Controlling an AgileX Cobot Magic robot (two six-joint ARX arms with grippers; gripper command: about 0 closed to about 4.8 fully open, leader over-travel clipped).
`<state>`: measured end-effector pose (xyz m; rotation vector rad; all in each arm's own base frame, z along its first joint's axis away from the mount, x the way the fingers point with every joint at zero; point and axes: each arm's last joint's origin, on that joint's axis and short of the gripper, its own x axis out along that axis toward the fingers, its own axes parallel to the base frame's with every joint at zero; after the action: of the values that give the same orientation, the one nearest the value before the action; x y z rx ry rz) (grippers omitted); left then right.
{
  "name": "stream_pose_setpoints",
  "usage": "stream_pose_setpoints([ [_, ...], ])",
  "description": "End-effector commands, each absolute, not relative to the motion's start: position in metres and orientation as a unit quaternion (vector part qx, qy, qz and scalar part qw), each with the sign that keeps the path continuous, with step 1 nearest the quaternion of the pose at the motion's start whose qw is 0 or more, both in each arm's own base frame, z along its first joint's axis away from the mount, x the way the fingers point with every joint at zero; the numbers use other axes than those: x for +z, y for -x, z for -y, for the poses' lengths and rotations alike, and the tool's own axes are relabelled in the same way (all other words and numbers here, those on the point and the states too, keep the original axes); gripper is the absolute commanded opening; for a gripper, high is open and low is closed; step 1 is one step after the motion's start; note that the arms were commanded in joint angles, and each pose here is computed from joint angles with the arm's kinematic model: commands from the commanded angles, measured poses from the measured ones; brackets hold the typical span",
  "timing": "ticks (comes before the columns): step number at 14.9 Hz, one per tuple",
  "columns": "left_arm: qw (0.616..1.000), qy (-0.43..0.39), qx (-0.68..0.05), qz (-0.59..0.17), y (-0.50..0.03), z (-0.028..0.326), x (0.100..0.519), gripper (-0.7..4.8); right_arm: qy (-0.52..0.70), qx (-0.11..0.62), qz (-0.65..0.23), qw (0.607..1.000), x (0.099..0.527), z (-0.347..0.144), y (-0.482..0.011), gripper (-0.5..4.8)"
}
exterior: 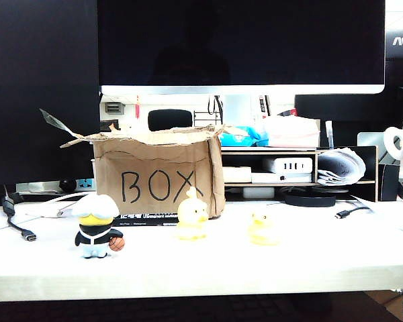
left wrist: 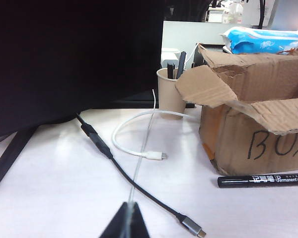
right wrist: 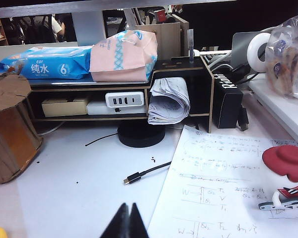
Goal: Put the doll that is least similar in color compared to the others into the paper box.
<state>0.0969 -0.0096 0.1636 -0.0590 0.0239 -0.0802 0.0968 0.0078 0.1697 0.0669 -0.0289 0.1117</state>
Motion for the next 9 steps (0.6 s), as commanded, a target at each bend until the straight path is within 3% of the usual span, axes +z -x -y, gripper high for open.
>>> stream_pose_setpoints([
  [1,0.999,0.030,-0.042,-0.009,-0.0969,0.0097,0.1644,-0.05,-0.036,0.055,0.019,0.998,0.1706,-0.0078,-0.0967,-0.05],
  [6,0.999,0.030,-0.042,-0.009,-0.0969,0.0097,0.1644,-0.05,-0.036,0.055,0.019,0.998,0.1706,-0.0078,-0.0967,-0.05],
  [9,0.997,0.026,-0.041,-0.068,-0.1035,0.0105,0.1549,-0.05,-0.044,0.065,0.018,0.997,0.1707,-0.0084,-0.0966,-0.05],
])
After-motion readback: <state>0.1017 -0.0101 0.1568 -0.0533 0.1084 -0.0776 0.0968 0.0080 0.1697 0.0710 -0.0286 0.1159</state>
